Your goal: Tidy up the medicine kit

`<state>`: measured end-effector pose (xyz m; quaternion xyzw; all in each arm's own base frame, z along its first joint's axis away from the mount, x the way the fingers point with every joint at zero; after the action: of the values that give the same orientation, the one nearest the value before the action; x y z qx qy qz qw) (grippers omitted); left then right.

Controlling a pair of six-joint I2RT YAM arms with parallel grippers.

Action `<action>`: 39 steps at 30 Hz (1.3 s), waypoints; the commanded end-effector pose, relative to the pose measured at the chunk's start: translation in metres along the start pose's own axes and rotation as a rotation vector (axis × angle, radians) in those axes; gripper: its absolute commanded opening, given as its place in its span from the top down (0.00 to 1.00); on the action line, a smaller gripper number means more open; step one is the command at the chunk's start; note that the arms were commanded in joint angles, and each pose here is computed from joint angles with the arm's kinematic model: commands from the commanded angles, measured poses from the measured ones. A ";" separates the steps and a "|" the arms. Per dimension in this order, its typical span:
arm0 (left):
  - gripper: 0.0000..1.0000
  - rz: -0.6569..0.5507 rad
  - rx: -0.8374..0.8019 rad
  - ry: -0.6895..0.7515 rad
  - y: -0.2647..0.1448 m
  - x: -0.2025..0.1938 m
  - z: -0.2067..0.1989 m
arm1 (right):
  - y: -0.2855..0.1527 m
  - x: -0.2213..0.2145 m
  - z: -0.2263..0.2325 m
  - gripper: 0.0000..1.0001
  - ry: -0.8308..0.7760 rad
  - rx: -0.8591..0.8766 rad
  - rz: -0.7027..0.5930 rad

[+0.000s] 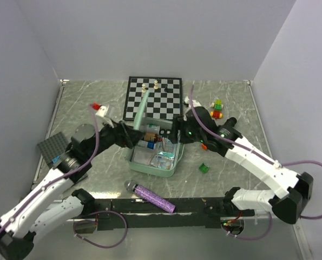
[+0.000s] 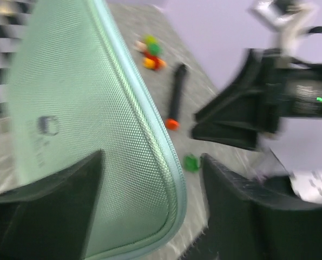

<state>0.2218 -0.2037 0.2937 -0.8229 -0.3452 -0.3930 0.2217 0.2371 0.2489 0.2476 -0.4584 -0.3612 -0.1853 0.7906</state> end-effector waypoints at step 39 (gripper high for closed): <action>0.01 0.212 0.256 -0.461 0.045 -0.105 0.110 | 0.103 -0.065 -0.067 0.22 0.101 0.020 0.118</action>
<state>0.2646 -0.1921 0.1293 -0.8655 -0.3500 -0.1284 0.3346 0.2551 0.2236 0.0990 -0.4820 -0.2487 -0.1644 0.8239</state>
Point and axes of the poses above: each gripper's point midway between its finger pads, its own y axis out along the fingers, its own z axis along the line the jaws close on, x = y × z, the point moved 1 cm from there along -y, back along the fingers, and after that the axes turned 6 degrees about -y, right-handed, at the moved point
